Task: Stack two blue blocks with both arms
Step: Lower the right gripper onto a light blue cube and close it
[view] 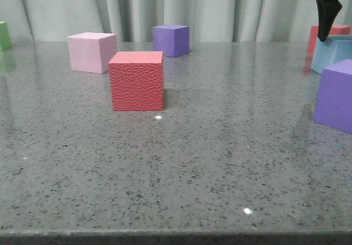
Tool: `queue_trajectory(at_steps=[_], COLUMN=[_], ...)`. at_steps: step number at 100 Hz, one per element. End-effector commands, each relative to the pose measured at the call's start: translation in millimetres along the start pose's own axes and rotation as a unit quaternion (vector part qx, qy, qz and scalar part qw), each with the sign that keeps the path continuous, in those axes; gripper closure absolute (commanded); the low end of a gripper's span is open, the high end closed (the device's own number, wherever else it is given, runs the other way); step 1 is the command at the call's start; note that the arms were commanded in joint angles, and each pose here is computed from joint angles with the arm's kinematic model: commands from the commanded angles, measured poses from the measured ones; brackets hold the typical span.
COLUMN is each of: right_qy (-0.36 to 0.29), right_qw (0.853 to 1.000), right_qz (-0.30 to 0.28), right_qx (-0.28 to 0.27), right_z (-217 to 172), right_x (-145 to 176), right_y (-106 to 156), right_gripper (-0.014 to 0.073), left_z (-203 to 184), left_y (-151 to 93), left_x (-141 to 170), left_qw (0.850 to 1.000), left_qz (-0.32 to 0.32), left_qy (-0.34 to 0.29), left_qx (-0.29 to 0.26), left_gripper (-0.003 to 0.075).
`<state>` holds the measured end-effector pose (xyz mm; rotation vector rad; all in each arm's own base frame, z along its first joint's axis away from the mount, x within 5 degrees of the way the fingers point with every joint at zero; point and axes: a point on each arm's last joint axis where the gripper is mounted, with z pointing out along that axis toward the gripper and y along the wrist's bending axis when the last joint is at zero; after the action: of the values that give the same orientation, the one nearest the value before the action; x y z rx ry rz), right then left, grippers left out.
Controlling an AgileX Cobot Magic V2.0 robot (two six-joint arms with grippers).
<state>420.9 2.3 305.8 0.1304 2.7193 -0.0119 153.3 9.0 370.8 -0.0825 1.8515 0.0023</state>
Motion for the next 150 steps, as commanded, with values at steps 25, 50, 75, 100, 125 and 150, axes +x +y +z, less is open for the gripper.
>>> queue_trajectory(at_steps=[25, 50, 75, 100, 125, 150], right_qy=[-0.049, -0.050, -0.050, -0.052, -0.040, -0.042], right_qw=[0.999, 0.999, 0.999, 0.999, 0.999, 0.997], right_qz=[-0.003, -0.003, -0.003, -0.003, 0.002, 0.024], right_qx=[-0.003, -0.003, -0.003, -0.003, -0.011, -0.068], right_z=[-17, -17, -17, -17, -18, -35], right_x=[-10, -10, -10, -10, -8, -3], right_y=[-2, -2, -2, -2, 0, 26], right_gripper=[-0.0004, 0.0024, 0.0257, 0.0293, 0.0293, 0.0293], left_z=[-4, -4, -4, -4, -4, -4], left_y=[0, 0, 0, 0, 0, 0], left_x=[-17, -17, -17, -17, -17, -17], left_qw=[0.999, 0.999, 0.999, 0.999, 0.999, 0.999], left_qz=[-0.001, -0.001, -0.001, -0.001, -0.001, 0.007], left_qy=[-0.053, -0.053, -0.053, -0.053, -0.053, -0.053], left_qx=[-0.001, -0.001, -0.001, -0.001, -0.001, -0.004], left_gripper=[0.0165, 0.0165, 0.0165, 0.0165, 0.0165, 0.0165])
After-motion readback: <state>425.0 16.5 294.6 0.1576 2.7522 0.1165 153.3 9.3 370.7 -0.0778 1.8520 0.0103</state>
